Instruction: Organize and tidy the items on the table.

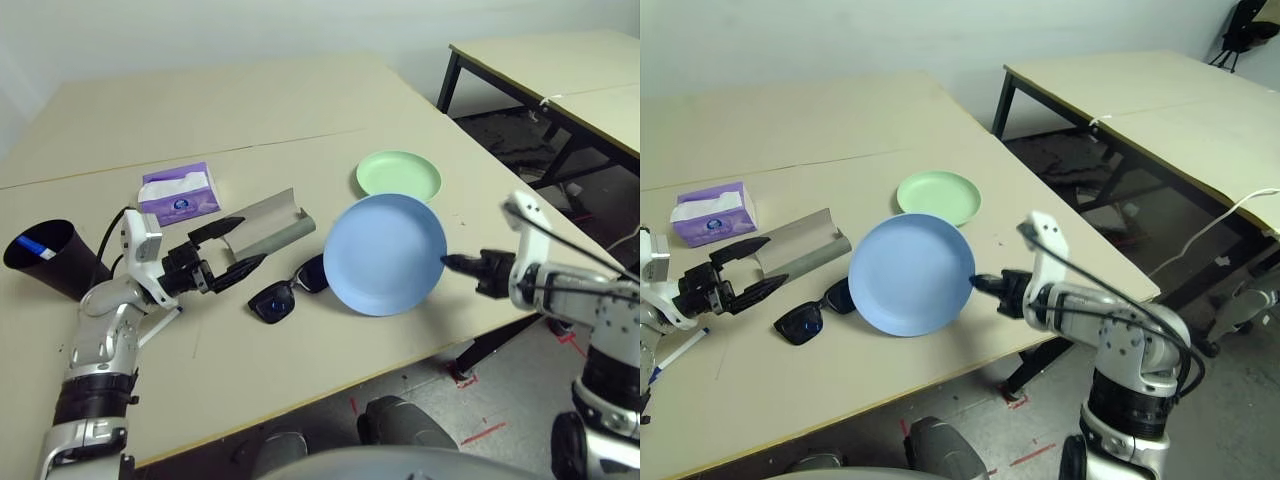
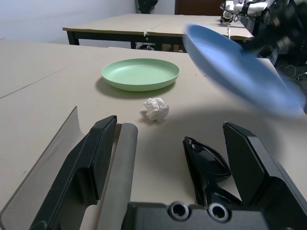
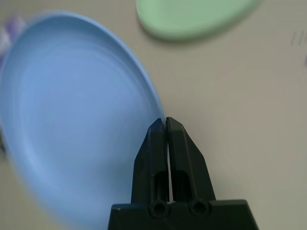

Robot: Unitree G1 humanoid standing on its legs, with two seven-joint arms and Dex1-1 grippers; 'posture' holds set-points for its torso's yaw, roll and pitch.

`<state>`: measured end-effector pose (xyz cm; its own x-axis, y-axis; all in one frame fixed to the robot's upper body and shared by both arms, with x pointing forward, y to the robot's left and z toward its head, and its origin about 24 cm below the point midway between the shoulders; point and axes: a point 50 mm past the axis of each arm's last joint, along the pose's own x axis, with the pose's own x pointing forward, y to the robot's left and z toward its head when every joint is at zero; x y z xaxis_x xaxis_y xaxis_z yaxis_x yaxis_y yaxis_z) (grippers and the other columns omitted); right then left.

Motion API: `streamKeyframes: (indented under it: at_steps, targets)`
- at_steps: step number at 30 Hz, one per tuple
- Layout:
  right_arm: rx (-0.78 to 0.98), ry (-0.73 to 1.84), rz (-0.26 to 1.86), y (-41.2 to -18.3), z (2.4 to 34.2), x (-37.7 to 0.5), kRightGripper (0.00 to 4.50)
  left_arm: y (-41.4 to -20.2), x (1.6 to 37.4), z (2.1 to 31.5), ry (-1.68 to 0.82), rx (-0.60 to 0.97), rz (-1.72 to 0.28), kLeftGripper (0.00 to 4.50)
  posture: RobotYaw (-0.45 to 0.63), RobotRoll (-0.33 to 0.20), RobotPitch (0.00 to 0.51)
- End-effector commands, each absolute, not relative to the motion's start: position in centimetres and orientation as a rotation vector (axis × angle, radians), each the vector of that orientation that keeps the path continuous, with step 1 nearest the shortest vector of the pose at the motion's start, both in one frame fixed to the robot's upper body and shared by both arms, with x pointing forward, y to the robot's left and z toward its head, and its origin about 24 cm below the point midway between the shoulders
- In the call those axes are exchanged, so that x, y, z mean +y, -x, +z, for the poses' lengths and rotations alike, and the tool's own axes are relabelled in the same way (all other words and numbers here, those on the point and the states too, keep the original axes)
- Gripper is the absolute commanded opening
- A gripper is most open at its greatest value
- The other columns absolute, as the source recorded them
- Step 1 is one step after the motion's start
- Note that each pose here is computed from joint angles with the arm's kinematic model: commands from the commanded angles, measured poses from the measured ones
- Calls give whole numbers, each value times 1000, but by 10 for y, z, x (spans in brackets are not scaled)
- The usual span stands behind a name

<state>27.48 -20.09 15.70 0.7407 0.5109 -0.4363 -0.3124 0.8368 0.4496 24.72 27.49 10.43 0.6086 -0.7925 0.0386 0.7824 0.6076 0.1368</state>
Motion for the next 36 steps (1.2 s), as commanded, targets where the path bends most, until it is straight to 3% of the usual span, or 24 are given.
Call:
streamKeyframes:
  at_steps: [1,7,14,24,36]
  targets:
    - [609,-388,490,-287,173,-206,24,-248,269,104,-121,-86,-933,4500,-124,0,5]
    - [646,-407,521,-319,212,-207,24,-246,268,104,-120,-87,-933,4500,-112,0,4]
    - [680,-459,352,-357,231,-218,24,-239,270,98,-109,-82,-916,4500,-76,0,11]
    - [626,-360,177,-400,211,-217,24,-230,273,92,-101,-83,-888,4500,-46,0,9]
    - [590,-277,44,-404,183,-231,24,-216,281,90,-106,-80,-845,4500,-2,0,19]
